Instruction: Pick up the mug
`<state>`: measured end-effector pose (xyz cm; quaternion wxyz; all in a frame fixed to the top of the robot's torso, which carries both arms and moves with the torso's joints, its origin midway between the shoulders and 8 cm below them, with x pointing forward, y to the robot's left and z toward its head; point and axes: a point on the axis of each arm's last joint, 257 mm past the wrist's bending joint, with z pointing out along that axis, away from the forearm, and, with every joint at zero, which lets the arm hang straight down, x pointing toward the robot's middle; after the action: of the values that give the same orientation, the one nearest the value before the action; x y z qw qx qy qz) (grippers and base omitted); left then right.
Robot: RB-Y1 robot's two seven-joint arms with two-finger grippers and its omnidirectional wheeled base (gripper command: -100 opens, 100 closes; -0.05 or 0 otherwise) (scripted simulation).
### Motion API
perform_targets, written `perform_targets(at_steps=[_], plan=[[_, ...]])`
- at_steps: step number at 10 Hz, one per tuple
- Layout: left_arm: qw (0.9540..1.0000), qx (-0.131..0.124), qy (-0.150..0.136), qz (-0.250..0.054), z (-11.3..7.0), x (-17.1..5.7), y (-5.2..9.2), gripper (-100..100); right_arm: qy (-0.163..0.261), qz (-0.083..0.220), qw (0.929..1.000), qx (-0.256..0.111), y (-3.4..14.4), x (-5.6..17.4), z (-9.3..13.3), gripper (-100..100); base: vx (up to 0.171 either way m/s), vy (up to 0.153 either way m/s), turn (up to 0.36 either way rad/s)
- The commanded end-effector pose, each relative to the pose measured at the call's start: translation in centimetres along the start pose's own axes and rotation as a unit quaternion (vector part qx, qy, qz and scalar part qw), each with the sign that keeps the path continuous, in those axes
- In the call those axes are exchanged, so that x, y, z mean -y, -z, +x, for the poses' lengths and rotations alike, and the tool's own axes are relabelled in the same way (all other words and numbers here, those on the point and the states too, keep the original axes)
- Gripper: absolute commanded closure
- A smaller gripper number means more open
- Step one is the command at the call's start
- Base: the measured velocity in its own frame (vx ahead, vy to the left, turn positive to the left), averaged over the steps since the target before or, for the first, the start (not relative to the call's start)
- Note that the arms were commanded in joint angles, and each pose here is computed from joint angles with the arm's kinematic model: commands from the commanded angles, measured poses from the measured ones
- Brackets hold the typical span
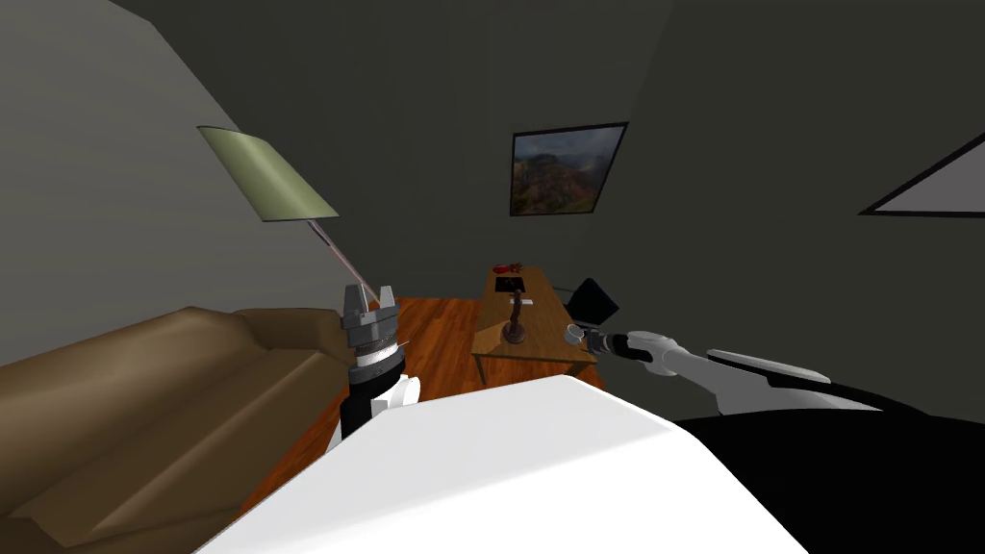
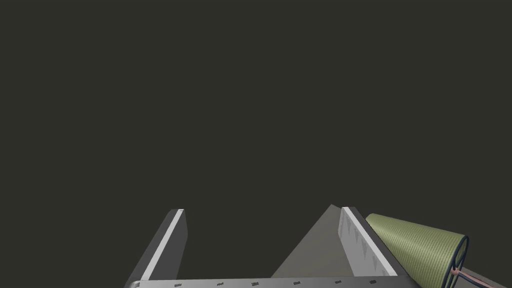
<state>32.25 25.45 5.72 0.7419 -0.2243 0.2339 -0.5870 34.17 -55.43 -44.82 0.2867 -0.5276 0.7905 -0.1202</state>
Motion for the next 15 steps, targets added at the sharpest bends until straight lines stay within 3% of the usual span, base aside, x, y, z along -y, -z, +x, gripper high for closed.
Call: perform_targets(at_steps=[1, 3, 4, 6, 7, 9, 10, 12, 13, 15], plan=[[1.0, 0.0, 0.0, 0.0, 0.0, 0.0, 0.0, 0, -0.004, 0.006, 0.9998, 0.016, -1.6, 0.9, -2.3, -100, 0.0, -0.03, -0.211], [1.0, 0.0, 0.0, 0.0, 0.0, 0.0, 0.0, 0, 0.012, -0.002, 0.9999, 0.011, -1.6, 0.5, -2.0, -100, -0.003, -0.022, -0.053], [1.0, 0.0, 0.0, 0.0, 0.0, 0.0, 0.0, 0, 0.004, 0.007, 0.9996, 0.028, -3.0, 1.6, -4.3, -100, -0.007, -0.034, -0.175], [1.0, 0.0, 0.0, 0.0, 0.0, 0.0, 0.0, 0, 0.024, -0.004, 0.9995, 0.021, -3.1, 1.0, -4.1, -100, -0.001, -0.019, -0.055], [1.0, 0.0, 0.0, 0.0, 0.0, 0.0, 0.0, 0, 0.014, 0.003, 0.9992, 0.038, -4.6, 1.9, -6.6, -100, -0.002, -0.033, -0.226], [1.0, 0.0, 0.0, 0.0, 0.0, 0.0, 0.0, 0, 0.036, -0.007, 0.9989, 0.03, -4.6, 1.4, -6.2, -100, -0.001, -0.019, -0.04], [1.0, 0.0, 0.0, 0.0, 0.0, 0.0, 0.0, 0, 0.025, 0.0, 0.9986, 0.047, -5.9, 2.4, -8.7, -100, -0.001, -0.034, -0.205], [1.0, 0.0, 0.0, 0.0, 0.0, 0.0, 0.0, 0, 0.048, -0.011, 0.9981, 0.039, -6.0, 1.7, -8.3, -100, 0.0, -0.019, -0.046], [1.0, 0.0, 0.0, 0.0, 0.0, 0.0, 0.0, 0, 0.037, -0.005, 0.9978, 0.054, -7.1, 2.7, -10.9, -100, -0.003, -0.026, -0.18], [1.0, 0.0, 0.0, 0.0, 0.0, 0.0, 0.0, 0, 0.06, -0.015, 0.997, 0.046, -7.3, 2.0, -10.5, -100, 0.0, -0.021, -0.058]])
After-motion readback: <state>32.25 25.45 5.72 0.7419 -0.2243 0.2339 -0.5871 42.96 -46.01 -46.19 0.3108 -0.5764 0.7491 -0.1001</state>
